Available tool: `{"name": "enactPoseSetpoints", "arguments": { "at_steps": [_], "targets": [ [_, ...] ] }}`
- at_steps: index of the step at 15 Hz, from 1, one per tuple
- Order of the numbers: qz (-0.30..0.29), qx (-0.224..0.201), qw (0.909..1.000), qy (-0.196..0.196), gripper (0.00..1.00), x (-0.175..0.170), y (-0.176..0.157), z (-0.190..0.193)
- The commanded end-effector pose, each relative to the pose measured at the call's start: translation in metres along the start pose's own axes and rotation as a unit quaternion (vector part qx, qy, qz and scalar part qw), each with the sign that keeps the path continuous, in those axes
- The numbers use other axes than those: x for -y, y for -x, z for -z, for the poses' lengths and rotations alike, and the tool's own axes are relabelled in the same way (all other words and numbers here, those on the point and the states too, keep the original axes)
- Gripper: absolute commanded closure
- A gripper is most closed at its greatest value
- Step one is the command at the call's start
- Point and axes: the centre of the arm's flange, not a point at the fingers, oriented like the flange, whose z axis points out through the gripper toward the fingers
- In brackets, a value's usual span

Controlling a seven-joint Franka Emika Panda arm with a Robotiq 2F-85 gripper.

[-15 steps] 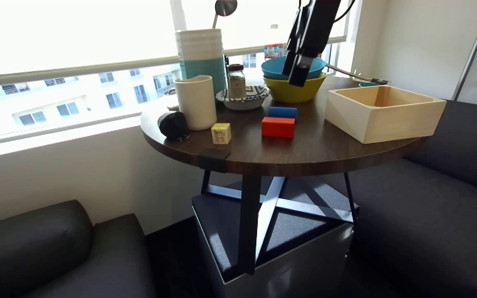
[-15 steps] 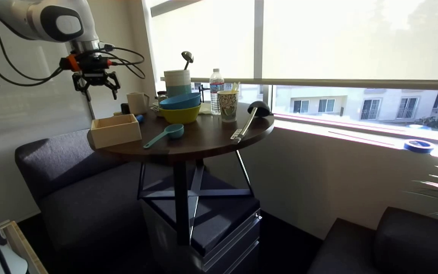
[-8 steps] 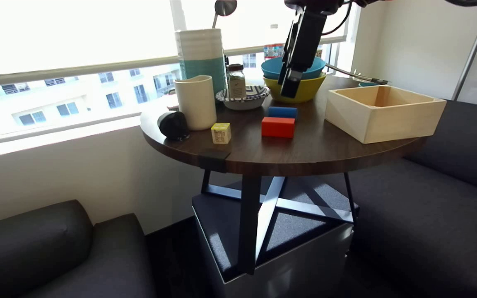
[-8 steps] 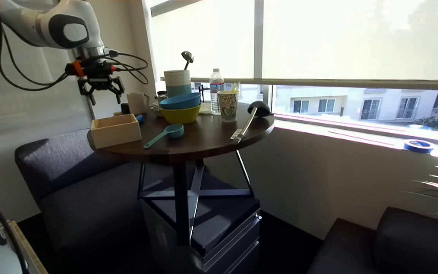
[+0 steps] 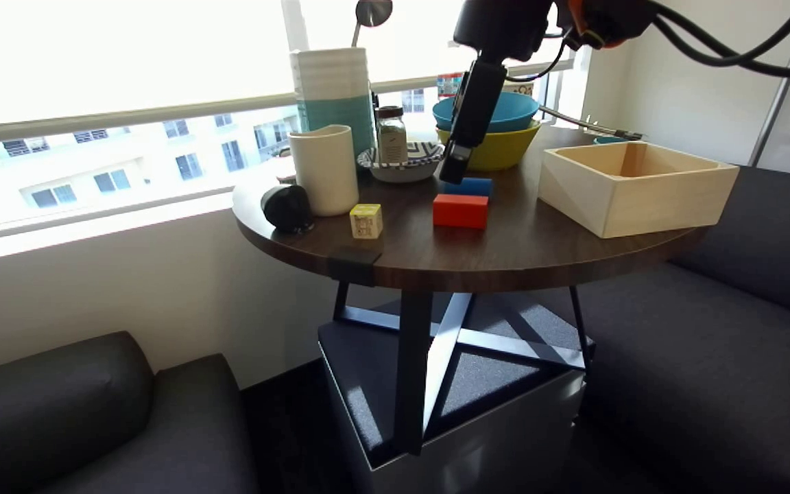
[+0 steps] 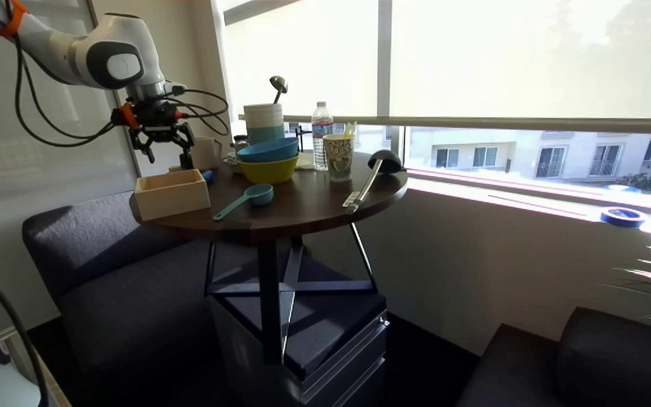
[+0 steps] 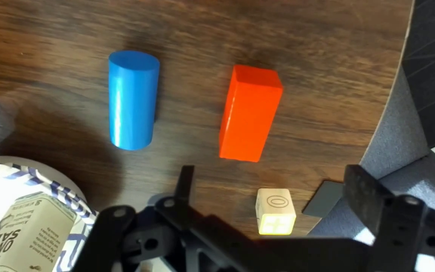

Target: Flip the orange block over and put the wooden block onto it

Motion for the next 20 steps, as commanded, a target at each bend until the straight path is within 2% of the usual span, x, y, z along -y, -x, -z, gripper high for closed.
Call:
{"name": "enactPoseSetpoints", "arguments": {
  "at_steps": [1,7,8,9,11,13,15,16,17,18,20],
  "targets": [
    [-0.014,-0.014,0.9998,0.002,0.00,-0.005,-0.001,-0.019],
    [-0.028,-0.010,0.9996,0.000,0.00,-0.008,0.008,-0.045],
    [-0.029,-0.010,0.9995,-0.002,0.07,-0.008,0.009,-0.047],
    [-0.031,-0.013,0.9994,-0.003,0.26,-0.008,0.009,-0.047],
    [-0.036,-0.023,0.9990,-0.006,0.41,-0.007,0.009,-0.046],
    [-0.039,-0.035,0.9986,-0.007,0.10,-0.007,0.008,-0.044],
    [-0.043,-0.041,0.9982,-0.007,0.01,-0.008,0.008,-0.044],
    [-0.045,-0.042,0.9981,-0.006,0.15,-0.008,0.008,-0.044],
    [-0.046,-0.042,0.9980,-0.006,0.34,-0.008,0.009,-0.044],
    [-0.046,-0.039,0.9981,-0.007,0.35,-0.009,0.010,-0.044],
    [-0.045,-0.036,0.9983,-0.006,0.48,-0.009,0.013,-0.045]
  ]
}}
